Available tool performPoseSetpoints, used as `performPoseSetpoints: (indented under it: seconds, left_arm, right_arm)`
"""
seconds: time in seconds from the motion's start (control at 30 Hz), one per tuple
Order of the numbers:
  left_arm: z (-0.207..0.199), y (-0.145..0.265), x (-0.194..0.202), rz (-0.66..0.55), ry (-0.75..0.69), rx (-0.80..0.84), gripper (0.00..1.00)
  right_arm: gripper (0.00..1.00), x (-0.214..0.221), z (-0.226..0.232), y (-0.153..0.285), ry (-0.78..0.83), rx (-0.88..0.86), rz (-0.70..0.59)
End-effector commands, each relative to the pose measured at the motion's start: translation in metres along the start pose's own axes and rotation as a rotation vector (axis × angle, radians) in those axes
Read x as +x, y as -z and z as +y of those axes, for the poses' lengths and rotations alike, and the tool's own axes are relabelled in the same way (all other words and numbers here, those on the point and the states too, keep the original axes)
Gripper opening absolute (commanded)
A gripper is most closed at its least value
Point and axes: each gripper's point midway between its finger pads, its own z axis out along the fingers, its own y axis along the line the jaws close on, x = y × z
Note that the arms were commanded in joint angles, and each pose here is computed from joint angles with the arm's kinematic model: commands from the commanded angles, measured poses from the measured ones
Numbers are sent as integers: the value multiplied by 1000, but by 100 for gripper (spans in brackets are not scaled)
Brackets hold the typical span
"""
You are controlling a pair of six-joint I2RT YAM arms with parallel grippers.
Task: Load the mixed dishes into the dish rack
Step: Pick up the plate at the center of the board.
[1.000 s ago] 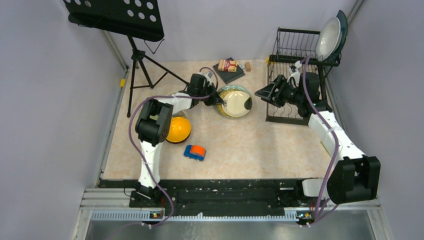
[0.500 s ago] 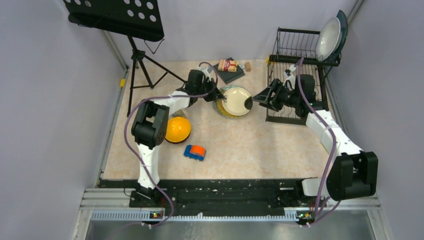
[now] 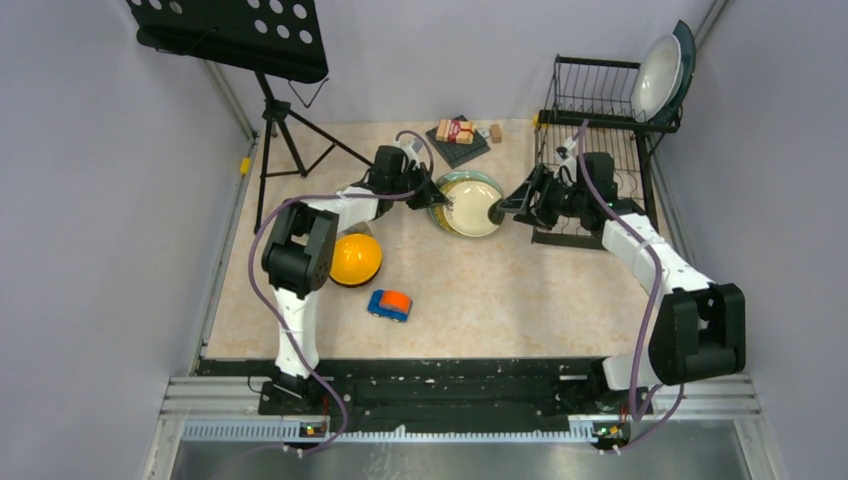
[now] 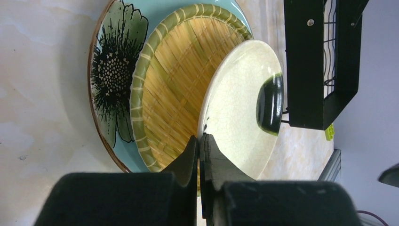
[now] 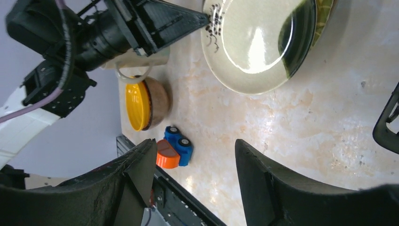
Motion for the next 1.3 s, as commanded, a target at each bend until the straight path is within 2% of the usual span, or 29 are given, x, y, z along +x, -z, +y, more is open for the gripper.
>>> performPoseSetpoints:
  seconds: [0.0, 0.37, 0.67, 0.87, 1.27]
  left_arm:
    - [-48, 28, -39, -110, -49, 128, 0]
    - [-57, 38, -33, -100, -14, 193, 0]
    - [-79, 49, -29, -99, 9, 307, 0]
    - [-89, 57, -30, -98, 11, 339, 0]
    - [-103, 66, -25, -100, -4, 401, 0]
  right_arm:
    - [64, 0, 2, -9, 64, 39, 12]
    - [63, 7, -24, -26, 42, 140, 14]
    - [60, 5, -24, -33, -24, 98, -48]
    - [58, 3, -32, -30, -52, 139, -89]
    - [50, -8, 3, -25, -27, -44, -160]
